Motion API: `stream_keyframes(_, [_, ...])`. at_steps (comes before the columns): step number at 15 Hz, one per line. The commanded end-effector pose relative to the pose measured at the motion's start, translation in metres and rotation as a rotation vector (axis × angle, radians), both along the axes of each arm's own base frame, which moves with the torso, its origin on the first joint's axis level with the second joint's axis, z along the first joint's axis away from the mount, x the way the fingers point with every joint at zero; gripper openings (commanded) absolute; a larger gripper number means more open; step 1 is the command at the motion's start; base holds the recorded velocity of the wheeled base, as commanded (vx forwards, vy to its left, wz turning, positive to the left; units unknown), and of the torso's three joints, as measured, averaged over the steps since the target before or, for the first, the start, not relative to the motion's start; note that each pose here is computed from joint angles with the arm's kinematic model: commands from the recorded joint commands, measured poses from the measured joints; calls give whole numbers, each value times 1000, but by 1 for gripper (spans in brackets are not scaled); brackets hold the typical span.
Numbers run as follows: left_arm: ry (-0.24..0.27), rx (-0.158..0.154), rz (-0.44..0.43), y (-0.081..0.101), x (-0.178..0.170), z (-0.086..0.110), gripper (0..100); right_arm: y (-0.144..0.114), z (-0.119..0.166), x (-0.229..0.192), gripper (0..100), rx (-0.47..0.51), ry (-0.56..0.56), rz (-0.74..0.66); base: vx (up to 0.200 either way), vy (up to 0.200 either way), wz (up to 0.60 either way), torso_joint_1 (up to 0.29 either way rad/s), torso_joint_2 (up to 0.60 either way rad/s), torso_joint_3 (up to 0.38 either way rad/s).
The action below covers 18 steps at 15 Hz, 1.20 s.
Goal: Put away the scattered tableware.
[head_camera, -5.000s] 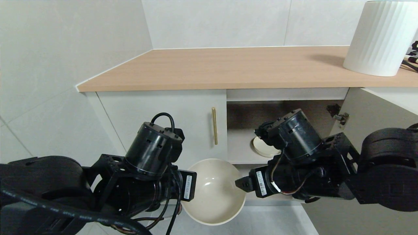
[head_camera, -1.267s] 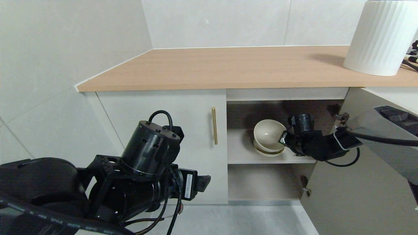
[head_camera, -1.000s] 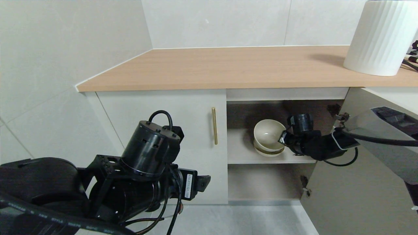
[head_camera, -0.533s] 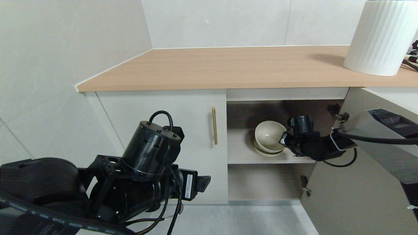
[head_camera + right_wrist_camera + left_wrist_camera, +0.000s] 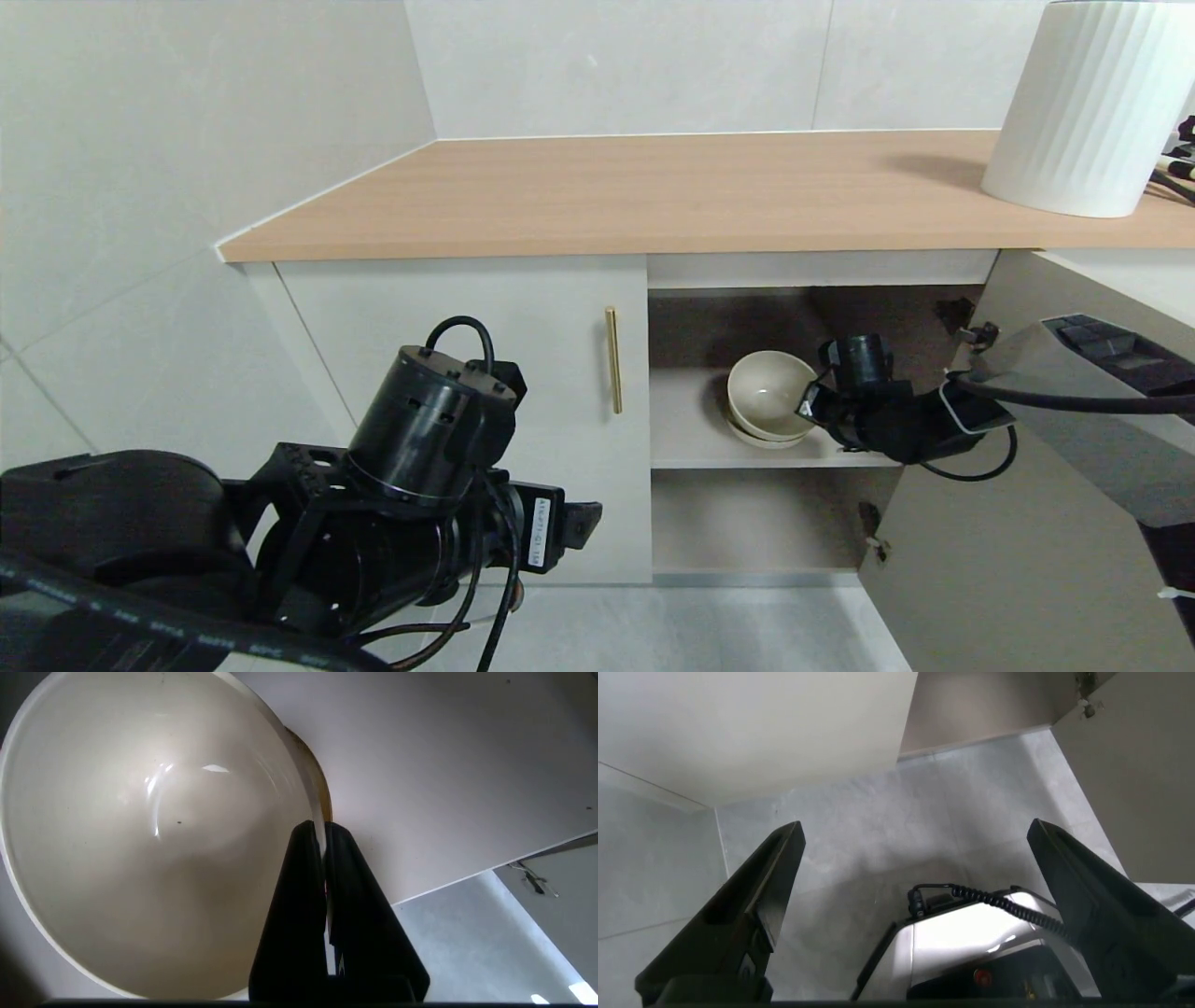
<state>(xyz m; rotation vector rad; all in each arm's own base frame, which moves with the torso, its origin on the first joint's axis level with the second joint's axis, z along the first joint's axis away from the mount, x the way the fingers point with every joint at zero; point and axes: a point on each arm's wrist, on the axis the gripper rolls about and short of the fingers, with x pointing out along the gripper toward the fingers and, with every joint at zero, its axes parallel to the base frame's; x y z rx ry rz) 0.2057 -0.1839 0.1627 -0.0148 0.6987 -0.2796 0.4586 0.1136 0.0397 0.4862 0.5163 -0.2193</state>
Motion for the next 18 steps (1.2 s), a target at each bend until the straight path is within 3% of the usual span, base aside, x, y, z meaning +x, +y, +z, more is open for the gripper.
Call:
stream_keyframes(1, [-1,-1,1,0,0,0,100,0,0,0,0,0,0,1,0,0,0,0,0,0])
stream_keyframes(4, [-2,-3,3,1,0,1,100,0,-1,0,0,-1,0,2,0,0,0,0,0,0])
stream_keyframes(5, [-3,-3,2,1,0,1,100,0,-1,0,100,-1,0,2,0,0,0,0,0,0])
stream_keyframes(13, [-6,-7,6,1,1,2,100,2,7,-3,100,4,-8,8,0,0,0,0,0,0])
stream_keyframes(18, [-65,-60,47,22,-4,25,100,24,79,-80,100,-52,120,135,0,0,0,0,0,0])
